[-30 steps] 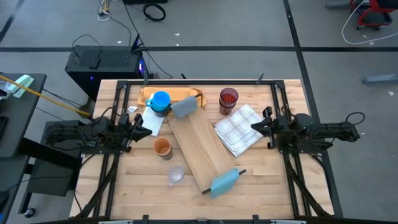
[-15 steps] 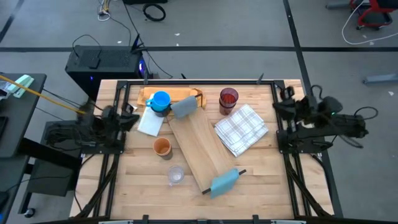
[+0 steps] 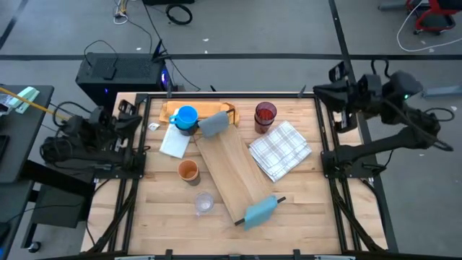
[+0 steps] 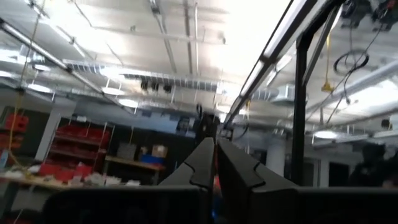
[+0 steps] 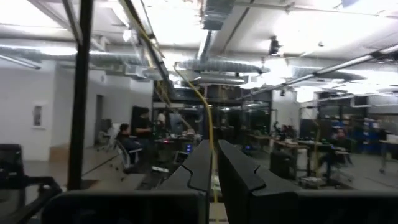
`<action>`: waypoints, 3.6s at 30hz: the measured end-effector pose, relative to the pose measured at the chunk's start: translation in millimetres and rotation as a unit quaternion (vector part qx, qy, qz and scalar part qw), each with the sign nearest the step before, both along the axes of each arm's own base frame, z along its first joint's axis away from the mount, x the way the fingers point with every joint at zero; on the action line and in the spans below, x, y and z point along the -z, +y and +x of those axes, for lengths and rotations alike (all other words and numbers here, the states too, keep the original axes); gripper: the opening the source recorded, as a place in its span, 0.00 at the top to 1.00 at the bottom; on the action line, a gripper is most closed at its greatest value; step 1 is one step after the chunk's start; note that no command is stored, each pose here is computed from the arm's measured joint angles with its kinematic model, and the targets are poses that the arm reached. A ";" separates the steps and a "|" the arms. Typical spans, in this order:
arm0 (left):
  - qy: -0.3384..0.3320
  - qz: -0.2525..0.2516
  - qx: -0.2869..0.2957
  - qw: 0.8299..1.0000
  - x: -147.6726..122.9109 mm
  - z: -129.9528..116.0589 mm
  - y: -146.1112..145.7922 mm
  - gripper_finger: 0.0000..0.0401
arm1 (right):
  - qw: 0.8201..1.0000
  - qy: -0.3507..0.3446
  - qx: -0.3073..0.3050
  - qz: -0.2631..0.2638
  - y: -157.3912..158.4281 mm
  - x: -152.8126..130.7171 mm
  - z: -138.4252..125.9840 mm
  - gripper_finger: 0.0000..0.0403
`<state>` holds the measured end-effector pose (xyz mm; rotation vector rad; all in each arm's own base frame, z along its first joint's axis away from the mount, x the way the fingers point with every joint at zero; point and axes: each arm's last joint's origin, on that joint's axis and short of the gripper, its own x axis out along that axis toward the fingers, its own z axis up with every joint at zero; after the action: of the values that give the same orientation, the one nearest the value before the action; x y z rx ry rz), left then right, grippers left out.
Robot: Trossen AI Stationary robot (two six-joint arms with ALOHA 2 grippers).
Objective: Stack small to large cups/mugs on shelf
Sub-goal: Put the purple cup on the shelf
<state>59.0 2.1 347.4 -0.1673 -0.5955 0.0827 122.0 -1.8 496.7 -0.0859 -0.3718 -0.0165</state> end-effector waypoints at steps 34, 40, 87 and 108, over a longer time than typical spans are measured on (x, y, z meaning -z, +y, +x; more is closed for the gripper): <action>0.275 0.032 -0.006 0.961 -128.9 103.6 -4.5 0.92 | 0.932 0.351 -0.007 0.085 0.3 -18.4 10.1 0.92; 0.298 0.102 -0.027 0.949 -125.0 110.2 -4.7 0.94 | 0.918 0.389 -0.004 0.082 0.2 -10.4 19.8 0.92; 0.419 0.124 -0.026 0.899 -97.4 123.6 -2.7 0.96 | 0.627 0.762 0.108 0.121 -123.5 149.9 179.0 0.69; 0.426 0.124 -0.026 0.896 -96.0 123.8 -2.7 0.94 | 0.621 0.773 0.089 0.096 -122.5 179.4 185.2 0.50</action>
<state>182.8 -0.6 443.3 0.1396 0.2726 0.1196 307.2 -124.4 317.3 0.0986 1.4150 -0.1691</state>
